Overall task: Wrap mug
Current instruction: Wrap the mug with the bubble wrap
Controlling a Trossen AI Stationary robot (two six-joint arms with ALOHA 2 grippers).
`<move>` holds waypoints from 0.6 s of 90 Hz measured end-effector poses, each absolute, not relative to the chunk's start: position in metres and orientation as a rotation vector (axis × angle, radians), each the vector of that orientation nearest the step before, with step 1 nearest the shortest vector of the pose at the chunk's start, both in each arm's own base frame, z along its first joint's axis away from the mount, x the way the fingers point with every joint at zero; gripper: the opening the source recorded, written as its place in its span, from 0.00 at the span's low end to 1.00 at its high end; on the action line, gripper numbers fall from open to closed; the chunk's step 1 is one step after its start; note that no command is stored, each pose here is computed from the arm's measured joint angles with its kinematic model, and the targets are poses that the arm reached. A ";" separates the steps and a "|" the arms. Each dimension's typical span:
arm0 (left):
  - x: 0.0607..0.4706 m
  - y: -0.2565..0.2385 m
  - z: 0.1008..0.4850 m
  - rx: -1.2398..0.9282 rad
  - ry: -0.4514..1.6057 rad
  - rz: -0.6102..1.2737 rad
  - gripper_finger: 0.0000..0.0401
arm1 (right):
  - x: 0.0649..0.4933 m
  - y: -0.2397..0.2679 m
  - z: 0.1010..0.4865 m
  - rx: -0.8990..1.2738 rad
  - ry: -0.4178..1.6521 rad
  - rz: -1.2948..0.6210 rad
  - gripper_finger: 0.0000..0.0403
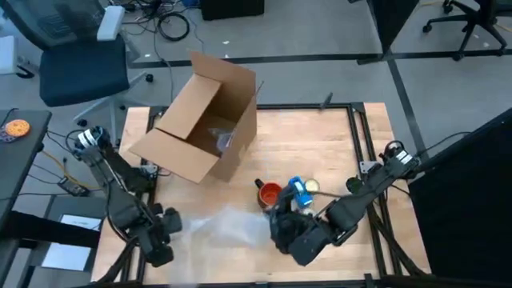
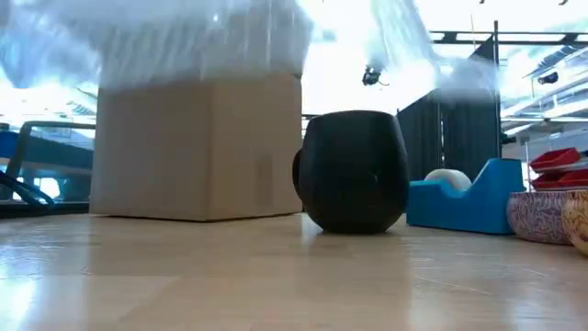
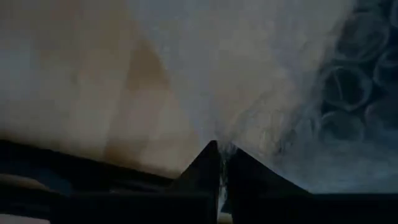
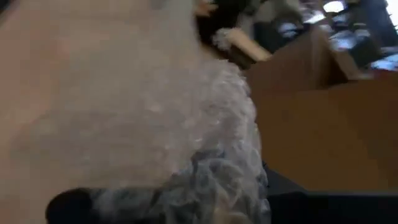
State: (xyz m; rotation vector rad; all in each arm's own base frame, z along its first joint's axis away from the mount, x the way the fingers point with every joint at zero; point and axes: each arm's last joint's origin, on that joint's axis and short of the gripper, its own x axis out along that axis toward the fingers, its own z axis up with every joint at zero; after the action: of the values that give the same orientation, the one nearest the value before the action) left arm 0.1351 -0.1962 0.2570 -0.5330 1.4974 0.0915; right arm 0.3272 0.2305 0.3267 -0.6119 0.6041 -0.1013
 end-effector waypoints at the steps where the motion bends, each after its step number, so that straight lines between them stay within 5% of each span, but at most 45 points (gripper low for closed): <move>1: 0.135 -0.197 0.255 -0.544 1.502 0.081 0.01 | 0.327 0.232 0.324 -0.607 0.603 -0.090 0.00; 20: 0.134 -0.208 0.210 -0.804 1.665 -0.107 0.11 | 0.318 0.240 0.279 -0.716 0.626 -0.076 0.00; 39: 0.126 -0.200 0.191 -0.801 1.757 -0.051 0.20 | 0.319 0.239 0.305 -0.960 0.522 -0.378 0.00; 54: 0.125 -0.199 0.189 -0.776 1.721 -0.015 0.26 | 0.321 0.243 0.308 -0.889 0.513 -0.257 0.05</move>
State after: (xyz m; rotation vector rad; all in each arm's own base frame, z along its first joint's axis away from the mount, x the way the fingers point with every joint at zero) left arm 0.1250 -0.1985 0.1886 -0.7759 1.7211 -0.0155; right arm 0.3209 0.2429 0.3081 -0.8889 0.5126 -0.2573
